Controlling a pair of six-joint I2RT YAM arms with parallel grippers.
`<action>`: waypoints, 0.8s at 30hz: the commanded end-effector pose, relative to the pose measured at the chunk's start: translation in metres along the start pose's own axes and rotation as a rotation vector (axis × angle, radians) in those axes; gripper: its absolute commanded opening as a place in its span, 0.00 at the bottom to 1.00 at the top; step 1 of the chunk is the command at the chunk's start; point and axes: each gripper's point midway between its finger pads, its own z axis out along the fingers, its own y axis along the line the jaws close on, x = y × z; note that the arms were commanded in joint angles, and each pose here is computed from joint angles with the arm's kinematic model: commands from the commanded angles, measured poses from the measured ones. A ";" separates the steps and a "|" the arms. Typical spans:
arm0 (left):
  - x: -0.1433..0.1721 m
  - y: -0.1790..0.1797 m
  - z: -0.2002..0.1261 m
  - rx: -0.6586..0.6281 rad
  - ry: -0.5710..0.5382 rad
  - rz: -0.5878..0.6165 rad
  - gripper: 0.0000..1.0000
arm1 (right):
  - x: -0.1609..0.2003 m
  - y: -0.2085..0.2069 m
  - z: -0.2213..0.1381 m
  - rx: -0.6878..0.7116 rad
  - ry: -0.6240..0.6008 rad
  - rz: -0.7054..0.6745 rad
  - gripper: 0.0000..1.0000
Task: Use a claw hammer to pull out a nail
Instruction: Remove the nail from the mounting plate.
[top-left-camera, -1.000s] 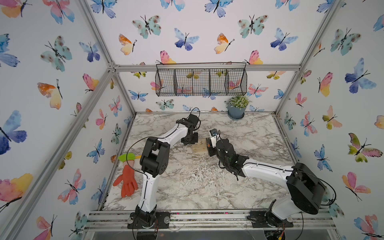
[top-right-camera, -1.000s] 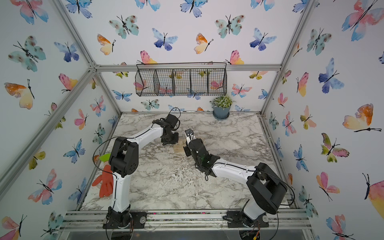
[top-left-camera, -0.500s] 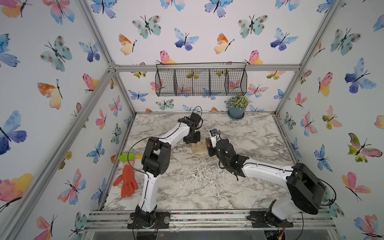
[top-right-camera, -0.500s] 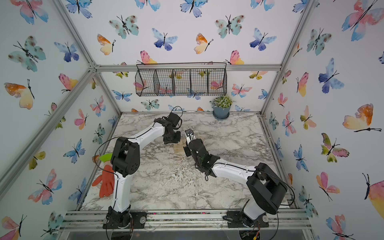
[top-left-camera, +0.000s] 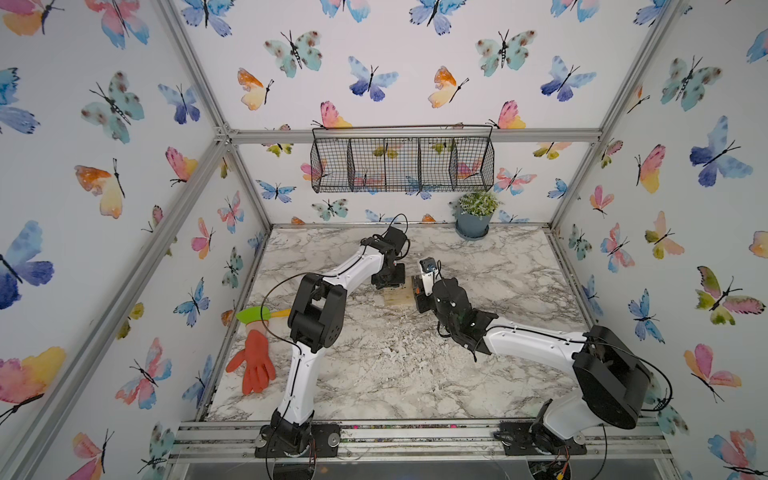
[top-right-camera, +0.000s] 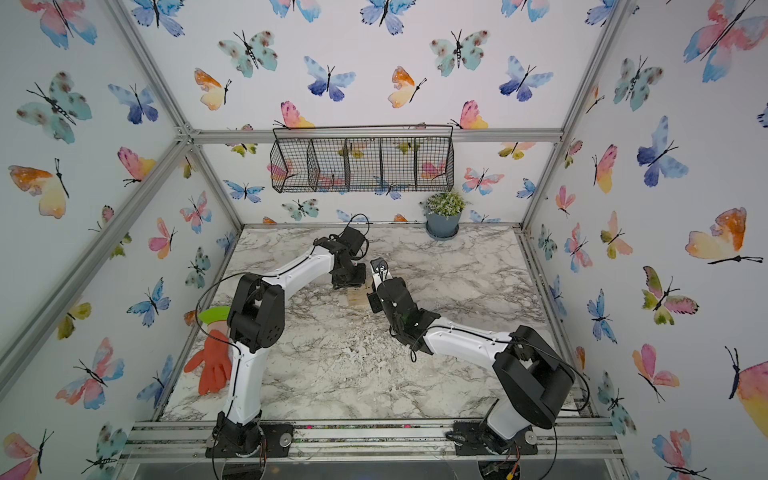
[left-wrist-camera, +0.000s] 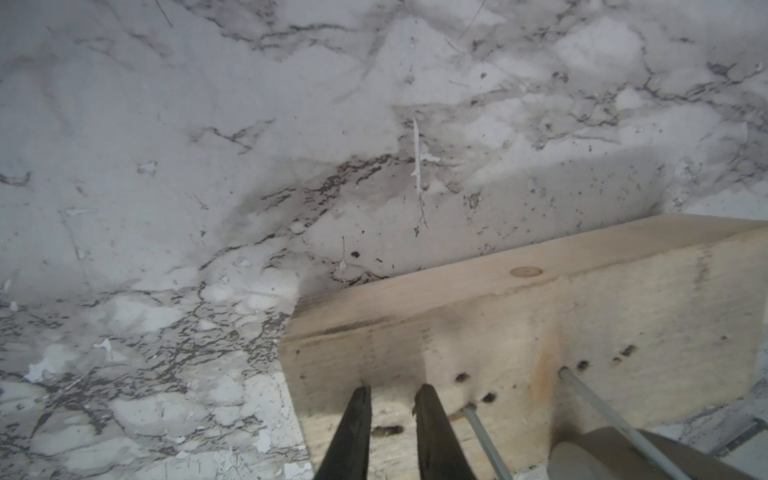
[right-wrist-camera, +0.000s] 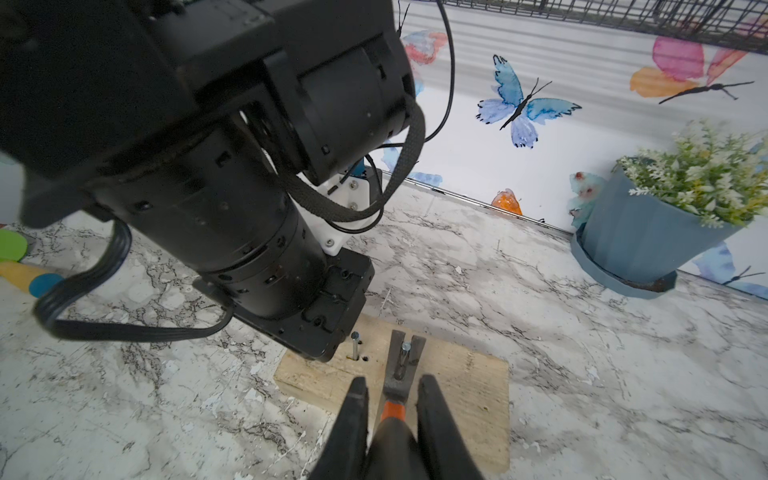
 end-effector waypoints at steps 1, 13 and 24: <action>0.023 0.016 0.044 -0.066 0.095 -0.013 0.22 | 0.038 0.020 -0.001 -0.089 0.103 -0.025 0.03; 0.083 0.041 0.090 -0.127 0.283 0.025 0.15 | 0.034 0.010 -0.005 -0.046 0.001 -0.113 0.03; 0.102 0.045 0.102 -0.134 0.337 0.053 0.13 | -0.016 0.004 -0.021 -0.014 -0.199 -0.200 0.03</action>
